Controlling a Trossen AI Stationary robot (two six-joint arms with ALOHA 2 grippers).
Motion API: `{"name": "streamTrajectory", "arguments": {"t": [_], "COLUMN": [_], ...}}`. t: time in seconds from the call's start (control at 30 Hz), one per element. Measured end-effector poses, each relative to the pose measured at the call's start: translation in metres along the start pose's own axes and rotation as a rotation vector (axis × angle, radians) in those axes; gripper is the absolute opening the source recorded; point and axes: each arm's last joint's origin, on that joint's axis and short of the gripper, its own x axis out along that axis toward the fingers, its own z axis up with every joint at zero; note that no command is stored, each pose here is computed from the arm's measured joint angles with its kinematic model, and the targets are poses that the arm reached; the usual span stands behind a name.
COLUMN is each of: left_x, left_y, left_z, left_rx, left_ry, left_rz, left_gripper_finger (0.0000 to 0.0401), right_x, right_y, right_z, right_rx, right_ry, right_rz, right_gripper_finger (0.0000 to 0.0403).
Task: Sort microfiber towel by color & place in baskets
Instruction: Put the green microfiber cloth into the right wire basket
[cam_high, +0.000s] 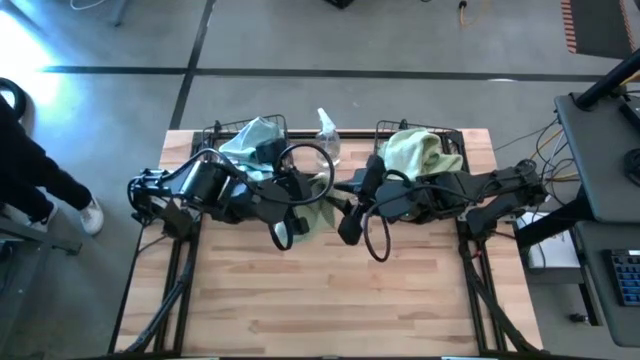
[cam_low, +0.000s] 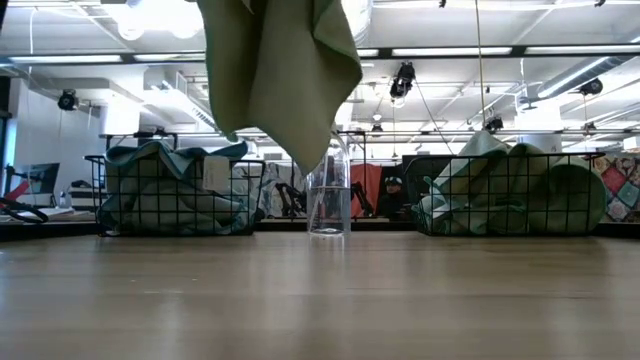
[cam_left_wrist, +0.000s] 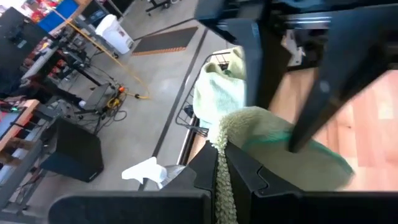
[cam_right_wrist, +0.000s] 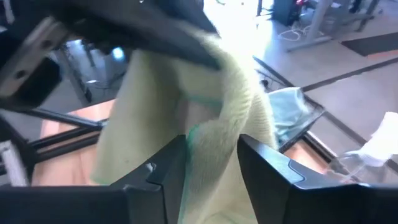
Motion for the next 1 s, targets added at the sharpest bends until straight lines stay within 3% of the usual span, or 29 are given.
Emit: {"name": "streamTrajectory", "arguments": {"t": [0.47, 0.83, 1.0], "left_x": [-0.0046, -0.0061, -0.0061], "left_y": [-0.0015, -0.0001, -0.0001], "left_z": [0.0010, 0.0029, 0.0031], "left_rx": [-0.028, -0.017, -0.018], "left_ry": [-0.017, -0.038, -0.040], "left_rz": [-0.189, -0.191, -0.191], "left_gripper_finger": [0.0001, 0.0001, 0.0001], "right_x": [0.0046, 0.0055, 0.0055], "right_y": [-0.0080, -0.0094, -0.0090], "right_z": [0.0026, 0.0030, 0.0029], "right_rx": [0.010, 0.016, 0.016], "right_ry": [-0.005, -0.005, 0.000], "right_rz": [-0.032, -0.035, -0.021], "right_gripper_finger": [0.0156, 0.0154, 0.0130]}}
